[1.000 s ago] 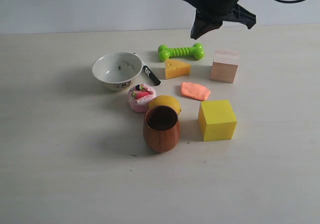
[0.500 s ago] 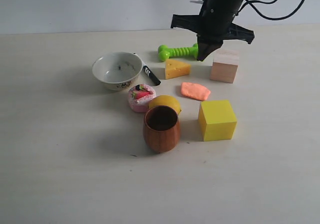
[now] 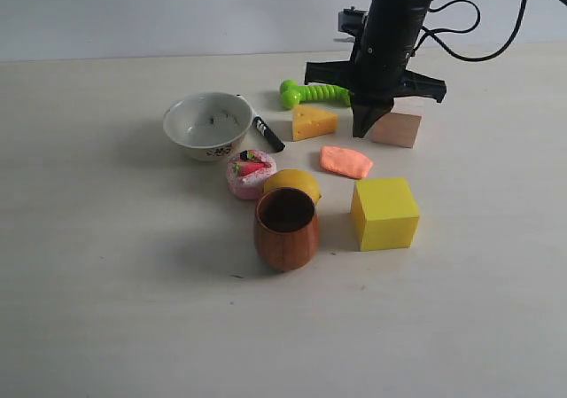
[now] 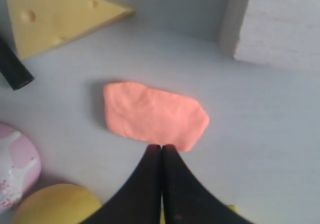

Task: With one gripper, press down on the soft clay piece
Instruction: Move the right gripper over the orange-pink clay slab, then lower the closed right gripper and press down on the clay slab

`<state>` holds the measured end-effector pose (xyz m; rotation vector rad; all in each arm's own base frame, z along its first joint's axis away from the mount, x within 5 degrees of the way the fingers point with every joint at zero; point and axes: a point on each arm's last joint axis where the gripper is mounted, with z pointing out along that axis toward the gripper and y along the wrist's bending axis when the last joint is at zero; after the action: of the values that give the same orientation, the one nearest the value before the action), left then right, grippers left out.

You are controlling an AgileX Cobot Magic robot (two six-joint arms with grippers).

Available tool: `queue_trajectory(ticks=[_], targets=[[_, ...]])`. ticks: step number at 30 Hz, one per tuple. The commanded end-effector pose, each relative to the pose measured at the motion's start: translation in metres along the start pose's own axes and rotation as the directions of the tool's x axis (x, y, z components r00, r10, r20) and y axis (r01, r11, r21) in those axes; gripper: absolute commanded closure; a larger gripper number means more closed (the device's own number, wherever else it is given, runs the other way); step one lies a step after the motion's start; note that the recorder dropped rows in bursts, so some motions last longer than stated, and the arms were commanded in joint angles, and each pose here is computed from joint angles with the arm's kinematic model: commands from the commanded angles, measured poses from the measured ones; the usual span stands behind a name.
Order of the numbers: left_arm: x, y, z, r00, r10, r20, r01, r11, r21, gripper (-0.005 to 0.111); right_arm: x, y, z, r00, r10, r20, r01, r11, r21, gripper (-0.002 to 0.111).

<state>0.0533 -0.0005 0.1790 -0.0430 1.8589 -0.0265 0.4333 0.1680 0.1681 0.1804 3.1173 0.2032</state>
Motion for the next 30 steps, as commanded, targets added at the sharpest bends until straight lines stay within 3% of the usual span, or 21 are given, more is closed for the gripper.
queue_trajectory(ticks=[1, 30], targets=[[-0.002, 0.0, -0.001, 1.0, -0.011, 0.021, 0.01, 1.0, 0.006, 0.107, -0.003, 0.001, 0.007, 1.0, -0.016, 0.003, 0.016, 1.0, 0.009, 0.108], [-0.002, 0.0, -0.001, 1.0, -0.011, 0.021, 0.01, 1.0, 0.006, 0.107, -0.007, 0.008, 0.053, 1.0, -0.028, -0.001, 0.028, 1.0, 0.014, 0.108]])
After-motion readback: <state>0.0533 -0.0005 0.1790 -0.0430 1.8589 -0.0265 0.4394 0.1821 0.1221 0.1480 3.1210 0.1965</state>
